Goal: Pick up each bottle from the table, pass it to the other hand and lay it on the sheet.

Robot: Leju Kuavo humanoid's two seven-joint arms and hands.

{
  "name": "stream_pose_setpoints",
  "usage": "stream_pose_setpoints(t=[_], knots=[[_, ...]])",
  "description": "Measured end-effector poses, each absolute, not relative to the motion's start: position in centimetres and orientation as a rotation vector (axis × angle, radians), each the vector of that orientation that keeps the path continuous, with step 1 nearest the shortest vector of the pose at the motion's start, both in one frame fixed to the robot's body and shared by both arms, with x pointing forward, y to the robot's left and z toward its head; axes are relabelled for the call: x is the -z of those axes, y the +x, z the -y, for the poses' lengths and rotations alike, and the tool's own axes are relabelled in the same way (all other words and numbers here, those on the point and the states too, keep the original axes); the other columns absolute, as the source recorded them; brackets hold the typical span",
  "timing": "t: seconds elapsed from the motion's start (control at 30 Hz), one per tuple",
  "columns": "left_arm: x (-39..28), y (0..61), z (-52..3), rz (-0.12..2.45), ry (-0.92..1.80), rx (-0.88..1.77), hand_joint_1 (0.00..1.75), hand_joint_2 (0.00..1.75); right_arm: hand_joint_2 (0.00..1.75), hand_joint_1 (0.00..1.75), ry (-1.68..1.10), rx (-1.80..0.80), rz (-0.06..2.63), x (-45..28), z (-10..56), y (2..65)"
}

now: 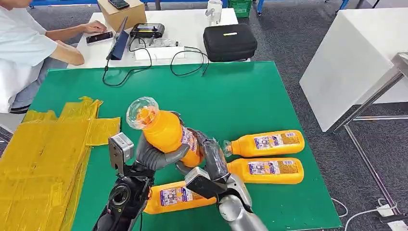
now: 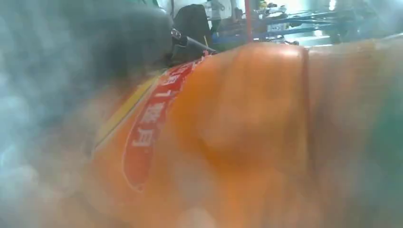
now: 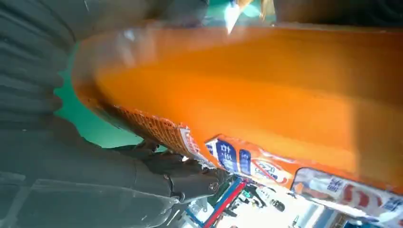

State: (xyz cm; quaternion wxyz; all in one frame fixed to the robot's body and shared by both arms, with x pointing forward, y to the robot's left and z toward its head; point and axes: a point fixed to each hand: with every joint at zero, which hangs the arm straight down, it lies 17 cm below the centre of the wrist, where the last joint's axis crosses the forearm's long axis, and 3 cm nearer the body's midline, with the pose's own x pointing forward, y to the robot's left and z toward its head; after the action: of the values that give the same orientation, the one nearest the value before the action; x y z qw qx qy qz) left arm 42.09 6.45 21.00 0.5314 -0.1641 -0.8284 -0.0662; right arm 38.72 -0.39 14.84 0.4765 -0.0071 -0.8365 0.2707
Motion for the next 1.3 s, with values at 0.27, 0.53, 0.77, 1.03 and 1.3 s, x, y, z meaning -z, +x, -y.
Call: stream_pose_setpoints(t=[0.27,0.53,0.77,1.03,1.3], knots=[[-21.6,43.6,-9.9,2.047,-0.115,0.173,1.75,1.75,1.75,0.00,0.075,-0.518,2.114,-18.6,1.1,37.7],[-25.1,45.6,-19.5,2.154,0.287,0.090,1.75,1.75,1.75,0.00,0.062,-0.317,2.212,-24.4,5.5,37.7],[-30.1,45.3,-28.1,2.161,1.211,0.281,1.75,1.75,1.75,0.00,0.030,-0.205,2.289,-27.7,8.7,37.4],[-29.5,48.1,-33.8,1.746,1.883,0.814,1.75,1.75,1.75,0.00,0.020,-0.175,2.336,-29.2,9.8,37.0],[-22.1,51.7,-40.1,1.456,1.862,1.049,1.75,1.75,1.75,0.00,0.036,-0.168,2.365,-29.7,10.7,36.8]])
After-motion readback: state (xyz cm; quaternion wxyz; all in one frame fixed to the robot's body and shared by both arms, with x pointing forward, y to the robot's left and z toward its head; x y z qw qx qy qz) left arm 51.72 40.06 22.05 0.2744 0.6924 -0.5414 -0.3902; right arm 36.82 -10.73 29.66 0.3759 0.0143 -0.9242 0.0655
